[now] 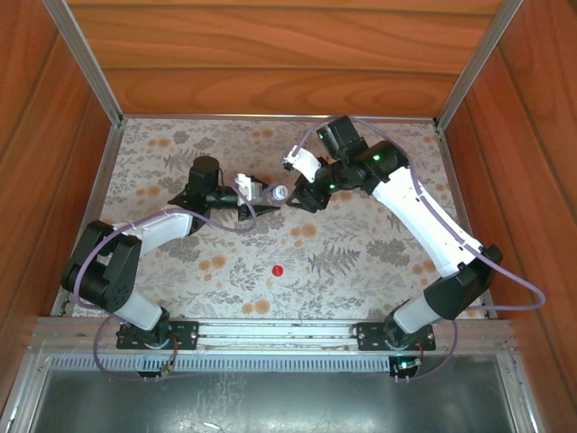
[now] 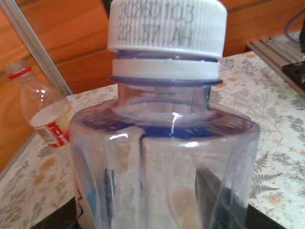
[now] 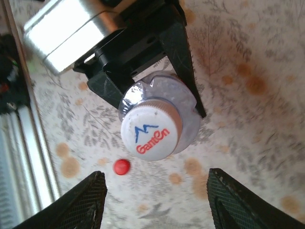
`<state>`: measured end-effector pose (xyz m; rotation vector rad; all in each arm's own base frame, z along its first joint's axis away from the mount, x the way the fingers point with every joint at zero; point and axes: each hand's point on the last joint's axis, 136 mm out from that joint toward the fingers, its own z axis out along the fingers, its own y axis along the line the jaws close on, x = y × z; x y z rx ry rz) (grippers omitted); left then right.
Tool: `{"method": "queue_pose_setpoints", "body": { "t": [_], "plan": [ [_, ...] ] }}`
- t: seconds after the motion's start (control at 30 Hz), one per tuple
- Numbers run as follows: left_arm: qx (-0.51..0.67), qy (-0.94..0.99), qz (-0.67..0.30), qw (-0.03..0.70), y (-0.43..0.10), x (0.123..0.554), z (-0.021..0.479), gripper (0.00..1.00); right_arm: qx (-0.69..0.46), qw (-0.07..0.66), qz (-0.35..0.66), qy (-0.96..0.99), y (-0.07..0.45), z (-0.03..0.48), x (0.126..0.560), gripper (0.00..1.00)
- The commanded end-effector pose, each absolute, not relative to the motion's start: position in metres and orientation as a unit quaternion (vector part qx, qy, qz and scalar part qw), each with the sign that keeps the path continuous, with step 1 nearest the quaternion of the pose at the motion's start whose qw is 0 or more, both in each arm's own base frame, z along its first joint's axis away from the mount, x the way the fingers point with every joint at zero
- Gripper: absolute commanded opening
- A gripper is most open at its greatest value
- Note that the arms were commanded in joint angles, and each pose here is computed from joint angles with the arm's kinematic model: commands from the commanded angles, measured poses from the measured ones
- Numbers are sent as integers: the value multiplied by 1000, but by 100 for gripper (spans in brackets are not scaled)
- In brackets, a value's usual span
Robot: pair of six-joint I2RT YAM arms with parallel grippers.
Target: Screw on the bottle caps
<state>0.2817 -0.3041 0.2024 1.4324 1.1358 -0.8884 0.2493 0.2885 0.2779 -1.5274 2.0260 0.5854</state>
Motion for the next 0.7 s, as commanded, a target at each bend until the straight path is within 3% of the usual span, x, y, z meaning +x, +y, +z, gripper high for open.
{"method": "queue_pose_setpoints", "body": {
  "t": [0.0,0.2,0.4,0.67],
  "plan": [
    [600,456,-407,515,-304,268,212,48,-650,297,175,678,296,283,257,60],
    [598,462,-409,512,-303,269,211,48,-683,278,183,650,308,283,250,56],
    [596,465,-408,512,-303,271,210,48,-687,262,186,651,319,276,253,43],
    [595,466,-406,514,-303,272,211,48,-687,255,185,655,321,270,253,36]
  ]
}}
